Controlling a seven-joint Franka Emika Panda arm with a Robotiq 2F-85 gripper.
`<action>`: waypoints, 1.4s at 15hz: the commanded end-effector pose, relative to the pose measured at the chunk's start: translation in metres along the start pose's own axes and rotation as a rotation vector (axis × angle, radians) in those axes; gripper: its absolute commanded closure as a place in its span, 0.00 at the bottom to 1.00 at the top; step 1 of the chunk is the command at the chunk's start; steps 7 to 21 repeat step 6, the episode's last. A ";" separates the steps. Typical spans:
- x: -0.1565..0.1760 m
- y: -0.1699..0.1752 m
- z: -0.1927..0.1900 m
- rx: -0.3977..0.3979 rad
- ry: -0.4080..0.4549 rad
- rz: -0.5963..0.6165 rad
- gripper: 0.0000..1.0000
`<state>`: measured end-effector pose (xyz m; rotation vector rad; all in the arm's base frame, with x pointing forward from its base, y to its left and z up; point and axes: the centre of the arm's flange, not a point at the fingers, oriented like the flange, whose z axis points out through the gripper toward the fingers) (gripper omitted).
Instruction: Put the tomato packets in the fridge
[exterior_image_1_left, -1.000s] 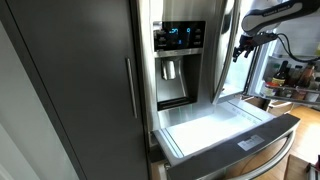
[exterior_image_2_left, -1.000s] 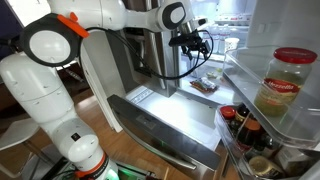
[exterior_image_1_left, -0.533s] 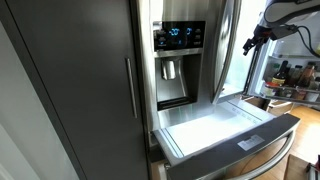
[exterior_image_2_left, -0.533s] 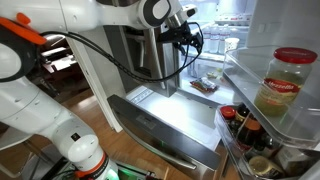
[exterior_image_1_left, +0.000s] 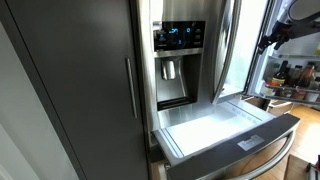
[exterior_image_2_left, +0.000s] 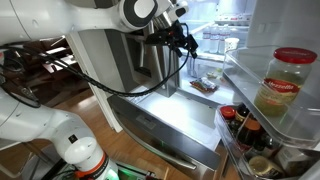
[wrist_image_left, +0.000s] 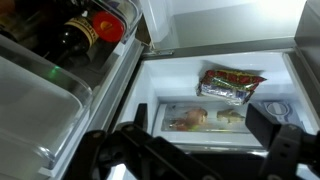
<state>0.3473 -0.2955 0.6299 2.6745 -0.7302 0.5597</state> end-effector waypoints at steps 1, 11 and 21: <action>-0.017 -0.001 0.006 -0.029 -0.042 0.082 0.00; -0.008 0.001 0.008 -0.008 -0.030 0.078 0.00; -0.008 0.001 0.008 -0.008 -0.030 0.078 0.00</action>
